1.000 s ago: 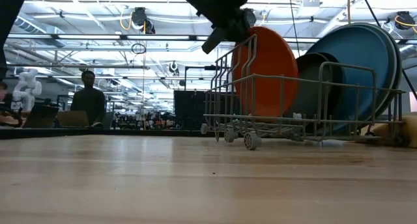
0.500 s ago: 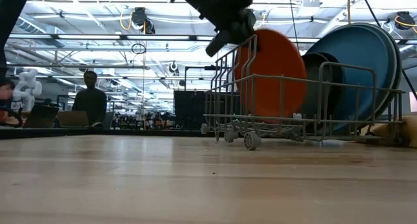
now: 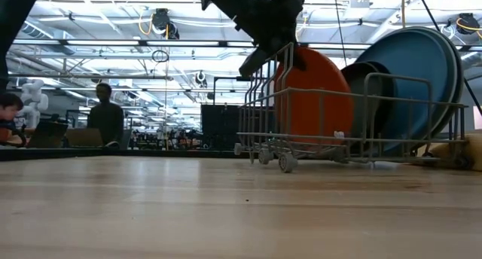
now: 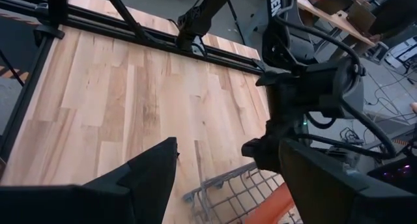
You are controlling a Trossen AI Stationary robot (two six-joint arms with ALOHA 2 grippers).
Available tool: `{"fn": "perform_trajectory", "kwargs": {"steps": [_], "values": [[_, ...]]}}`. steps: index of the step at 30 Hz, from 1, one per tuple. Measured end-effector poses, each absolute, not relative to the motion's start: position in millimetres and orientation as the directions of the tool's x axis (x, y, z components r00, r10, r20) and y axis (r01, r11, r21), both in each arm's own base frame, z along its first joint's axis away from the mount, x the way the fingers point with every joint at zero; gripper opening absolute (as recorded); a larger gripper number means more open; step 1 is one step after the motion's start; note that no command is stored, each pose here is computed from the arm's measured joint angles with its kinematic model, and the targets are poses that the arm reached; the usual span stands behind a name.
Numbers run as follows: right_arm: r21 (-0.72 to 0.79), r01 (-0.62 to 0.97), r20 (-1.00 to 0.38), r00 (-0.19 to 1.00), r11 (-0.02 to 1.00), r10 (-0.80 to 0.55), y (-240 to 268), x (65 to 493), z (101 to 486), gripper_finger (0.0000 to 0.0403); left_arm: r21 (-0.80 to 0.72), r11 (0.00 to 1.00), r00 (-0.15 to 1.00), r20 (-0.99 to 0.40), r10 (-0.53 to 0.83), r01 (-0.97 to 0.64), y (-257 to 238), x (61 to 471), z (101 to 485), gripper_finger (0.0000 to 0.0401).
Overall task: Sort dishes
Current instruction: Put the orange plate into the dish rack
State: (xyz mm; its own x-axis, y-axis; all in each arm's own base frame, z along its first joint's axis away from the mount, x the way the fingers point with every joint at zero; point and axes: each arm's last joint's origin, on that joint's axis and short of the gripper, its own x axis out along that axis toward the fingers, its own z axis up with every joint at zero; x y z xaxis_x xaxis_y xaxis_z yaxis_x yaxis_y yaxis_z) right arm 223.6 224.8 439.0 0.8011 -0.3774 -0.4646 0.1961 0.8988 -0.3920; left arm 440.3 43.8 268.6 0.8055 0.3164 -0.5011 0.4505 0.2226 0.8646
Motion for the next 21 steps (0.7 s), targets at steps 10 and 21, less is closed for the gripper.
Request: {"fn": "perform_trajectory", "kwargs": {"steps": [10,21], "values": [[-0.403,0.188,-0.465,0.801,0.896,-0.377,224.8,223.6,439.0,0.026,0.893,0.109,0.84,-0.448,0.307,0.436,38.6,440.9,283.5,0.0016],[-0.401,0.189,-0.465,0.801,0.896,-0.377,224.7,223.6,439.0,0.026,0.903,0.015,0.858,-0.413,0.307,0.429,39.4,442.1,287.6,0.0016]]}}
